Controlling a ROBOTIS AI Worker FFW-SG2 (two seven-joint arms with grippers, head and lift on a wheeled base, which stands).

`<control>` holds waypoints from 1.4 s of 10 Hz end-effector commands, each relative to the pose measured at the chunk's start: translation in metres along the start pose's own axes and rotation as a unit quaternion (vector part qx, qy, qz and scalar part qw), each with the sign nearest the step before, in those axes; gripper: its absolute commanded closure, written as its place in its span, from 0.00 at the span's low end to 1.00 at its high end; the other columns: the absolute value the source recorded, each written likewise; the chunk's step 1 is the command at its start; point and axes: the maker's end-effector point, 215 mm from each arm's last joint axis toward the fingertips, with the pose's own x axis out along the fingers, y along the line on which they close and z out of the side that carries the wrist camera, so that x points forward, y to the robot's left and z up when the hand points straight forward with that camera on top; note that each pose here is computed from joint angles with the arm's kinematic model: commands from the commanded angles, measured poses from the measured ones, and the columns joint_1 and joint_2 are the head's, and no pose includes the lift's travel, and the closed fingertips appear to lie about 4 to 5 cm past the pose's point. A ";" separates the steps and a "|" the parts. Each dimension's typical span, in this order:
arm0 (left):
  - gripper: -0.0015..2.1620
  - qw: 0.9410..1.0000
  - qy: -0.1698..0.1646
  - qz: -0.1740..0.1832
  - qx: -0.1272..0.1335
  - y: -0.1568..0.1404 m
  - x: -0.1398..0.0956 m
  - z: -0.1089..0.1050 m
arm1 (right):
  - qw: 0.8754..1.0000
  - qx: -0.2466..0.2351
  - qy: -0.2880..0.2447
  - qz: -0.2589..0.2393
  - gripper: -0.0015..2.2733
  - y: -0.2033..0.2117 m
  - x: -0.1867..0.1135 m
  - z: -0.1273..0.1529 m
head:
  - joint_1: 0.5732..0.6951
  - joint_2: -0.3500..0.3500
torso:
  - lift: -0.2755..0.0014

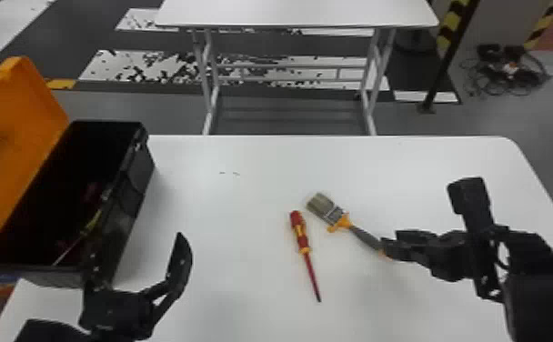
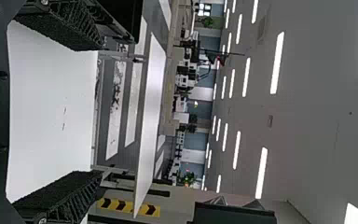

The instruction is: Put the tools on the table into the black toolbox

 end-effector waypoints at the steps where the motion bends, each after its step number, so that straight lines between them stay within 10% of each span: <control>1: 0.02 1.000 0.000 -0.001 0.000 -0.001 0.000 0.000 | 1.000 0.002 0.012 -0.003 0.03 0.005 0.004 -0.001 | 1.00 0.55 | 0.72; 11: 0.03 1.000 0.004 0.001 -0.001 0.001 0.000 -0.004 | 0.999 -0.018 0.049 -0.010 0.06 0.000 0.041 -0.002 | 1.00 0.59 | 0.72; 14: 0.03 1.000 0.006 0.001 -0.001 0.001 0.001 -0.008 | 0.998 -0.026 0.051 -0.002 0.45 0.001 0.042 -0.004 | 1.00 0.59 | 0.72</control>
